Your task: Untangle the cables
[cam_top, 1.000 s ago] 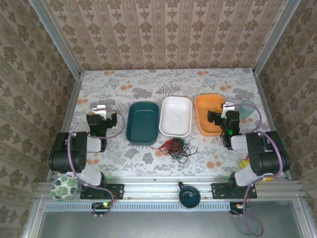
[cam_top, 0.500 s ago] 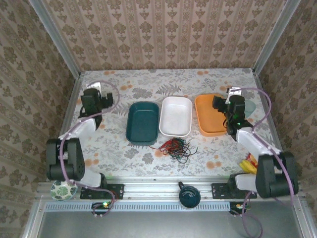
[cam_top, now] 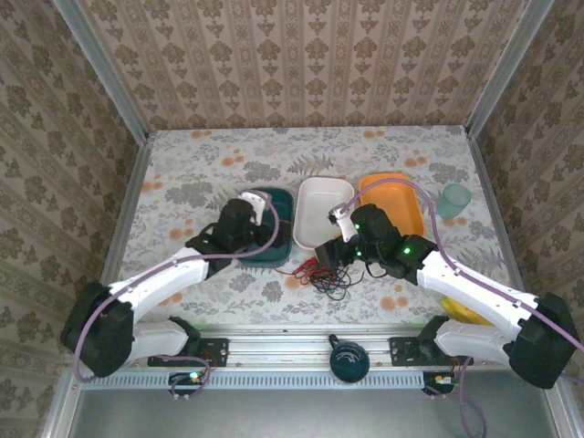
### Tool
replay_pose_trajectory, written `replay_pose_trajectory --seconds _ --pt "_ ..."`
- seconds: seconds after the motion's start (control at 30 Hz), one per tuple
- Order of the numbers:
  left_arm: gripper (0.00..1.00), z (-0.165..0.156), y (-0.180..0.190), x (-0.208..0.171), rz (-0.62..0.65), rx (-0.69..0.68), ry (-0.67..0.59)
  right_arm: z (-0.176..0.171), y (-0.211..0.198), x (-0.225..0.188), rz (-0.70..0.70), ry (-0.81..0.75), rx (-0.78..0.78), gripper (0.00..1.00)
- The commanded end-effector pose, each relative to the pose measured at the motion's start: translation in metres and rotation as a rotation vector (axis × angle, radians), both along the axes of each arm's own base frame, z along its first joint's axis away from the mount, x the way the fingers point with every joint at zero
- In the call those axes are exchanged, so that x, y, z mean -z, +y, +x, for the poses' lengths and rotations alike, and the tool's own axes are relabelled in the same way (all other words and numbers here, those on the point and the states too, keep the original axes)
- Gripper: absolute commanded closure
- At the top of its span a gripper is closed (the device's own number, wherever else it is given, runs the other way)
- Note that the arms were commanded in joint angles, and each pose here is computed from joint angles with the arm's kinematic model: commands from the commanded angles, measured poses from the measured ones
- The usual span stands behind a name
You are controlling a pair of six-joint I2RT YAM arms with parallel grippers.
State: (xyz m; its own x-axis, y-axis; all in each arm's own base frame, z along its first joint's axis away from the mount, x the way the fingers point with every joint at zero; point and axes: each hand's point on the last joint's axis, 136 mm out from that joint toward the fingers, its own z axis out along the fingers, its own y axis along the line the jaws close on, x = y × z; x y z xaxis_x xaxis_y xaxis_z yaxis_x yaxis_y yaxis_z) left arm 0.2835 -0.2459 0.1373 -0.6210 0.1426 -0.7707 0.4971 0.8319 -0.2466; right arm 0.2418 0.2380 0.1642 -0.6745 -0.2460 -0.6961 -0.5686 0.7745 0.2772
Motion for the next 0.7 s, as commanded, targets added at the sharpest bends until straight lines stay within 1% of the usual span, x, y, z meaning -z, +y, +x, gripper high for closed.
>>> replay_pose_trajectory --seconds 0.0,0.1,0.17,0.27,0.57,0.67 --pt "0.0 -0.017 -0.022 0.002 -0.024 0.061 0.058 -0.019 -0.007 0.023 -0.027 0.119 -0.003 0.39" --pt "0.0 -0.024 -0.029 0.007 -0.001 0.092 0.072 -0.022 -0.007 0.035 -0.065 0.152 -0.025 0.45" --pt "0.0 -0.031 -0.032 0.009 0.074 0.114 0.054 -0.025 -0.004 0.039 -0.069 0.176 -0.047 0.47" --pt "0.0 -0.041 -0.032 0.012 0.158 0.135 0.035 -0.028 0.001 0.041 -0.056 0.195 -0.068 0.48" --pt "0.0 -0.067 -0.039 0.015 0.172 0.222 0.068 -0.034 0.0 0.046 -0.04 0.209 -0.071 0.5" --pt "0.0 -0.073 -0.041 0.015 0.153 0.252 0.082 -0.036 -0.001 0.044 -0.028 0.194 -0.076 0.5"
